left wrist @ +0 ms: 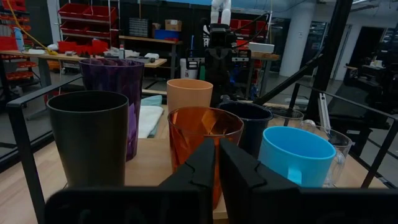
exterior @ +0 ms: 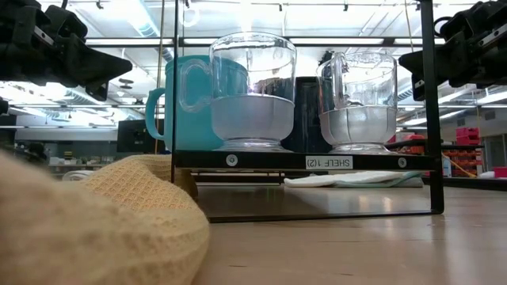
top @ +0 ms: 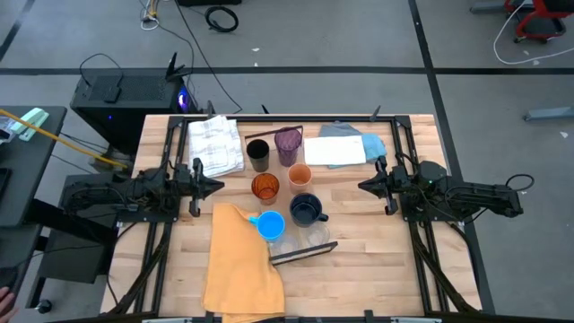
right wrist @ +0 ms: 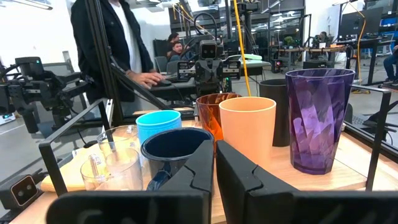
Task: Stack small to large cups/mugs on shelf
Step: Return to Home Position
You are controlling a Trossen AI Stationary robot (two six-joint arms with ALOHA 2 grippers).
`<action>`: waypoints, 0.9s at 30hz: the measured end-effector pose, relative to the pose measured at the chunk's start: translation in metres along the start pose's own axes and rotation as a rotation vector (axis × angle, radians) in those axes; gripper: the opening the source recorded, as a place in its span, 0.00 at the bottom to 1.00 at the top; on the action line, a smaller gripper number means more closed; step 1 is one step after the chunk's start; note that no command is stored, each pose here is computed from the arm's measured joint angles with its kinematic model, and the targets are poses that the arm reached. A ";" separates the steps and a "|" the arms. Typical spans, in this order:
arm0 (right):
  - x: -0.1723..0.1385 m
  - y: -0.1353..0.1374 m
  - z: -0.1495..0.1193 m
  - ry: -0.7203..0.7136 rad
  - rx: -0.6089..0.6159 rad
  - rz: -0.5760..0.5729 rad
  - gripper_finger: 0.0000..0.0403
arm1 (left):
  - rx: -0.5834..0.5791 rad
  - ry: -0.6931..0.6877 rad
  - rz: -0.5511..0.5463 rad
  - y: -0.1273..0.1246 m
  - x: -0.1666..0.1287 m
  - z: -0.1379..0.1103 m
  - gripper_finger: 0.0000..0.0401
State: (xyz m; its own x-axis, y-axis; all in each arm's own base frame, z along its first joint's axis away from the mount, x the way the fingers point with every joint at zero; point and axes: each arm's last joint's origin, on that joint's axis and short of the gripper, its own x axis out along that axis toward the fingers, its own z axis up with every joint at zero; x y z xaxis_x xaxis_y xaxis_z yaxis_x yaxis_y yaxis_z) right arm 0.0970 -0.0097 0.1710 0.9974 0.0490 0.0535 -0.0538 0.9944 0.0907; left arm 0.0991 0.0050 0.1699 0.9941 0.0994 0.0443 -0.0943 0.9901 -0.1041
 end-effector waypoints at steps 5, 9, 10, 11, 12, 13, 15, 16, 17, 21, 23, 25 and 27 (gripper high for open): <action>0.000 0.000 0.000 0.000 0.000 0.000 0.06 | 0.000 0.000 0.000 0.000 0.000 0.000 0.05; 0.000 0.000 0.000 0.000 0.000 0.000 0.06 | 0.000 0.000 0.000 0.000 0.000 0.000 0.06; 0.000 0.000 0.000 0.000 0.000 0.000 0.06 | 0.000 0.000 0.001 0.000 0.000 0.000 0.07; 0.000 0.000 0.000 0.000 0.000 0.000 0.06 | 0.000 0.000 0.000 0.000 0.000 0.000 0.07; 0.000 0.000 0.000 0.000 0.000 0.000 0.06 | 0.000 0.000 0.000 0.000 0.000 0.000 0.08; 0.000 0.000 0.000 0.000 0.000 0.000 0.06 | 0.000 0.000 0.000 0.000 0.000 0.000 0.08; 0.000 0.000 0.000 0.000 0.000 0.000 0.06 | 0.000 0.000 0.000 0.000 0.000 0.000 0.09; 0.000 0.000 0.000 0.000 0.000 0.000 0.06 | 0.000 0.000 0.001 0.000 0.000 0.000 0.09; 0.000 0.000 0.000 -0.001 0.000 0.000 0.06 | 0.000 0.000 0.000 0.000 0.000 0.000 0.09; 0.000 0.000 0.000 0.000 0.000 0.000 0.06 | 0.000 0.000 0.000 0.000 0.000 0.000 0.08; 0.000 0.000 0.000 0.000 0.000 0.000 0.06 | 0.000 0.000 0.000 0.000 0.000 0.000 0.07; 0.000 0.000 0.000 0.000 0.000 0.000 0.06 | 0.000 0.000 0.000 0.000 0.000 0.000 0.06; 0.000 0.000 0.000 0.000 0.000 0.000 0.06 | 0.000 0.000 0.000 0.000 0.000 0.000 0.06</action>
State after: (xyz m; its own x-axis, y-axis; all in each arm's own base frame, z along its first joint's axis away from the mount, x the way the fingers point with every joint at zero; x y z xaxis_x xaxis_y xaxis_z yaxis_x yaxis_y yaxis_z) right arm 0.0969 -0.0097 0.1711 0.9973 0.0490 0.0539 -0.0538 0.9944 0.0907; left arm 0.0991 0.0050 0.1699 0.9940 0.0997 0.0443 -0.0947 0.9901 -0.1041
